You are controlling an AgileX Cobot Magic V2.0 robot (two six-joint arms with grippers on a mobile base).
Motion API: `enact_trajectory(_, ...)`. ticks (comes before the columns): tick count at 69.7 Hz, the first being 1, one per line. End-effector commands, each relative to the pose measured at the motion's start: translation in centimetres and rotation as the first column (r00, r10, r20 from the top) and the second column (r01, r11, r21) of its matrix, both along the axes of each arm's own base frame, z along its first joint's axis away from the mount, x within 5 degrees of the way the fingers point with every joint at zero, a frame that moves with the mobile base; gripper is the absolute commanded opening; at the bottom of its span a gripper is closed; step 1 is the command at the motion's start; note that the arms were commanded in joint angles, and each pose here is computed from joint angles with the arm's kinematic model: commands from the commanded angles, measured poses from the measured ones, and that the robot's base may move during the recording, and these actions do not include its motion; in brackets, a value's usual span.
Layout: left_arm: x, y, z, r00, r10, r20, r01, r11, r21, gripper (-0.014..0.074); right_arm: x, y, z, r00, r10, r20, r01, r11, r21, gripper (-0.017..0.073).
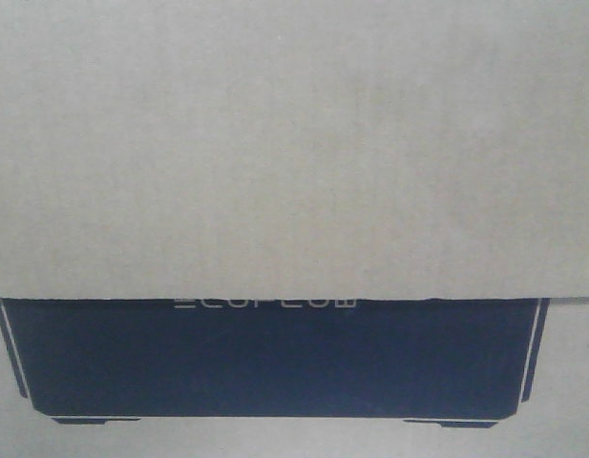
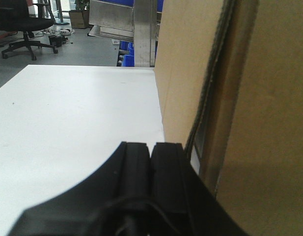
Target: Grab box from left shelf to table start
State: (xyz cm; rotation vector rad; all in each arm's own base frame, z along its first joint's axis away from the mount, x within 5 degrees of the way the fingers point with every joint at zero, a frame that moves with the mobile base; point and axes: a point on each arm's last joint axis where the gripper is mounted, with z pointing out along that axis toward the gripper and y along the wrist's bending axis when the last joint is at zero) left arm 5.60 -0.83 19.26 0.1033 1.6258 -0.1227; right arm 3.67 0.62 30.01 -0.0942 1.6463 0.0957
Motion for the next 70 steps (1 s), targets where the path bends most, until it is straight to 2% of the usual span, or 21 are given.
enact_trajectory(1,-0.07,0.01,0.83,0.996,-0.001,0.094,0.003,1.000,-0.019,-0.0104,-0.06,-0.07,1.61,0.994,-0.009,0.109,0.007,1.000,0.011,0.0056)
enact_trajectory(65,-0.07,0.01,0.83,0.996,-0.001,0.094,0.003,1.000,-0.019,-0.0104,-0.06,-0.08,1.64,0.994,-0.009,0.113,0.008,1.000,0.011,0.0056)
enact_trajectory(70,-0.07,0.01,0.83,0.996,-0.001,0.094,0.003,1.000,-0.019,-0.0104,-0.03,-0.11,1.73,0.992,-0.012,0.129,0.012,1.000,-0.002,0.0056)
